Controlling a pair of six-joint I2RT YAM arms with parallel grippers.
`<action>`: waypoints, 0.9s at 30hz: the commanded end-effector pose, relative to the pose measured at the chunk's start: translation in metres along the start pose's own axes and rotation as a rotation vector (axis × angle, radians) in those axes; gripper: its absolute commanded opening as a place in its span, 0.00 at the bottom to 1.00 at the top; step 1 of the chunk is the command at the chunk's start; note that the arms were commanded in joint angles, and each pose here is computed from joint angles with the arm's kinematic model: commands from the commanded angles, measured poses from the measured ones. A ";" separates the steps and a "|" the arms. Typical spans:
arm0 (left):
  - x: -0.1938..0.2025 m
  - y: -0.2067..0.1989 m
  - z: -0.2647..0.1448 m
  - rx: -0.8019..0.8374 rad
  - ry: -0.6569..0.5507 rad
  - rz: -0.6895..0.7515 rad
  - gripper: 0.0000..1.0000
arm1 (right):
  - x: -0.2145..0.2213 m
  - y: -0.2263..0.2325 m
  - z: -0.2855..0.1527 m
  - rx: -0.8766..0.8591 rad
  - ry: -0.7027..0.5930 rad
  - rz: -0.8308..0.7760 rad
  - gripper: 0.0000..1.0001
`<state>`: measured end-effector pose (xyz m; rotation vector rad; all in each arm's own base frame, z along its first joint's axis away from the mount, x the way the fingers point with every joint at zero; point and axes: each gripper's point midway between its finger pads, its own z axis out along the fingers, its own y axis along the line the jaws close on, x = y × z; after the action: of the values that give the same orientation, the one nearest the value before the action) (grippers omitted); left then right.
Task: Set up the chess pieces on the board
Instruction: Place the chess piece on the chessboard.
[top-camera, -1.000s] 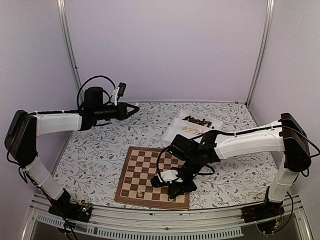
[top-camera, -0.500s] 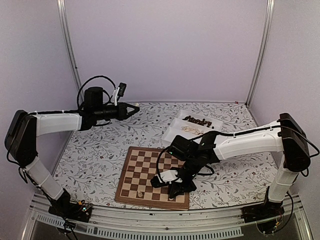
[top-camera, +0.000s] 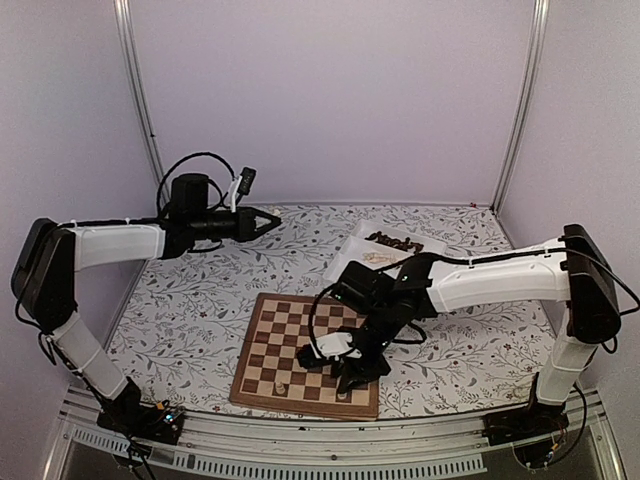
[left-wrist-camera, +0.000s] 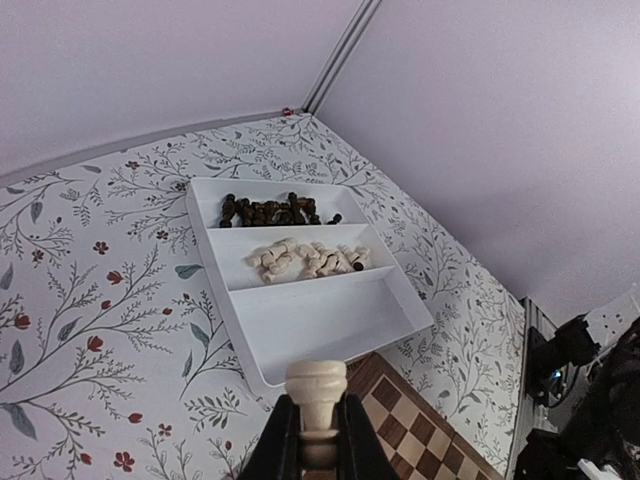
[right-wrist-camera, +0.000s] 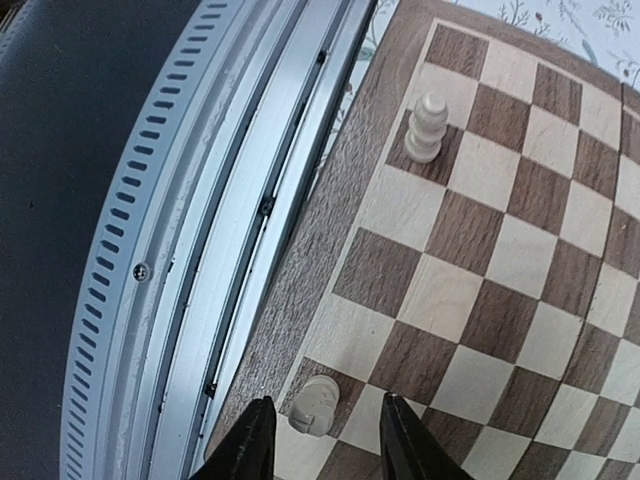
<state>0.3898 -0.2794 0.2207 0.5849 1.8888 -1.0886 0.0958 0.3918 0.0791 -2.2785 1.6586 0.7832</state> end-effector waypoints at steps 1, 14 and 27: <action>0.010 -0.007 0.006 0.034 0.089 -0.003 0.00 | -0.036 -0.020 -0.056 0.076 -0.091 -0.023 0.39; 0.091 -0.094 0.008 0.255 0.527 -0.045 0.00 | -0.015 -0.119 -0.196 0.497 -0.181 -0.041 0.46; 0.127 -0.152 0.014 0.475 0.679 -0.122 0.00 | -0.043 -0.113 -0.153 0.445 -0.116 -0.196 0.54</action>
<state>0.2314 -0.3620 0.1687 1.1826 2.2905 -1.4848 0.2485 0.3734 0.2247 -1.9229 1.4387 0.4755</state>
